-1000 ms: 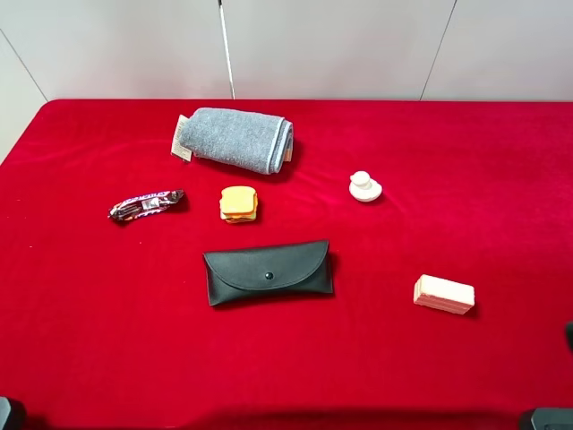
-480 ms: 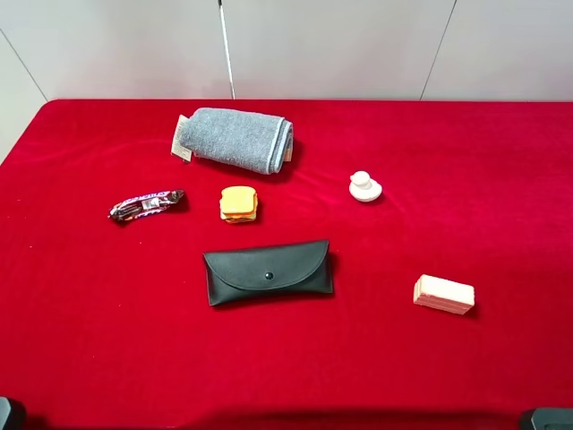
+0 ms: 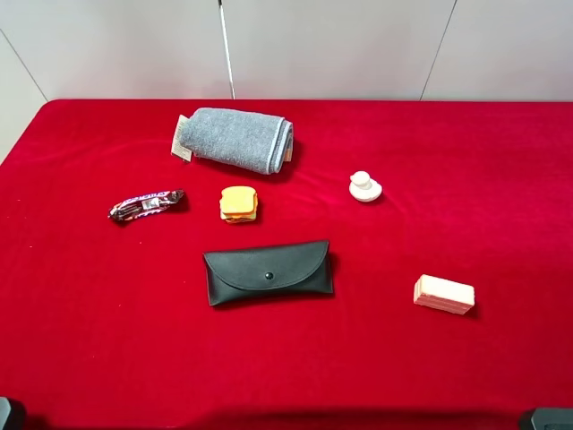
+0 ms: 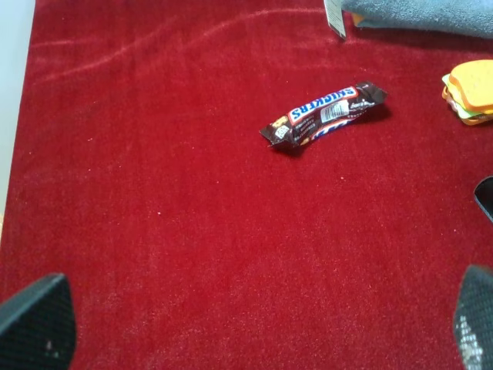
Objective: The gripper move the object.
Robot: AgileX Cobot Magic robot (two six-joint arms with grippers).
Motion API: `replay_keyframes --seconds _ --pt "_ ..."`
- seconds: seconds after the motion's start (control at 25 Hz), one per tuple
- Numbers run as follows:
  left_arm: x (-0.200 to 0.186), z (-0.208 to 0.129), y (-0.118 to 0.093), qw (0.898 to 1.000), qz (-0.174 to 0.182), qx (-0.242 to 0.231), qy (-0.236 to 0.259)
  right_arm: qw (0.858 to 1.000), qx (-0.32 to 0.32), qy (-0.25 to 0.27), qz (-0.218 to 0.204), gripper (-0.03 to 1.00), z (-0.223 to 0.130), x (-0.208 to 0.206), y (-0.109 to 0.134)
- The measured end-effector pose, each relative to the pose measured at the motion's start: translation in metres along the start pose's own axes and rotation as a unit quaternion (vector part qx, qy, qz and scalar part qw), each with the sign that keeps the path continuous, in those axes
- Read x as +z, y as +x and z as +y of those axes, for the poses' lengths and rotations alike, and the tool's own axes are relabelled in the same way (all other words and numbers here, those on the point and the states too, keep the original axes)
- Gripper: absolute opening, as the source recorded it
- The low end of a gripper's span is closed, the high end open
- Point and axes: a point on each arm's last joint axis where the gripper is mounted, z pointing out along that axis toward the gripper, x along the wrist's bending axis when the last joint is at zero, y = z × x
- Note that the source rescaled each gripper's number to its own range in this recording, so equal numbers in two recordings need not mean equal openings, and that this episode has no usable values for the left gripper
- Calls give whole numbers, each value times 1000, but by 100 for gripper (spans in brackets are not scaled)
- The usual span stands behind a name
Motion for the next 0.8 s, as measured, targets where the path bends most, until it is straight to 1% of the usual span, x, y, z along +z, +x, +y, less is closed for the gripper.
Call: replay_keyframes --seconds 0.16,0.28,0.8 --pt "0 0 0 1000 0 0 0 999 19 0 -46 100 0 0 1" --pt "0 0 0 1000 0 0 0 998 28 0 -64 100 0 0 1" --pt "0 0 0 1000 0 0 0 997 32 -1 -66 100 0 0 2"
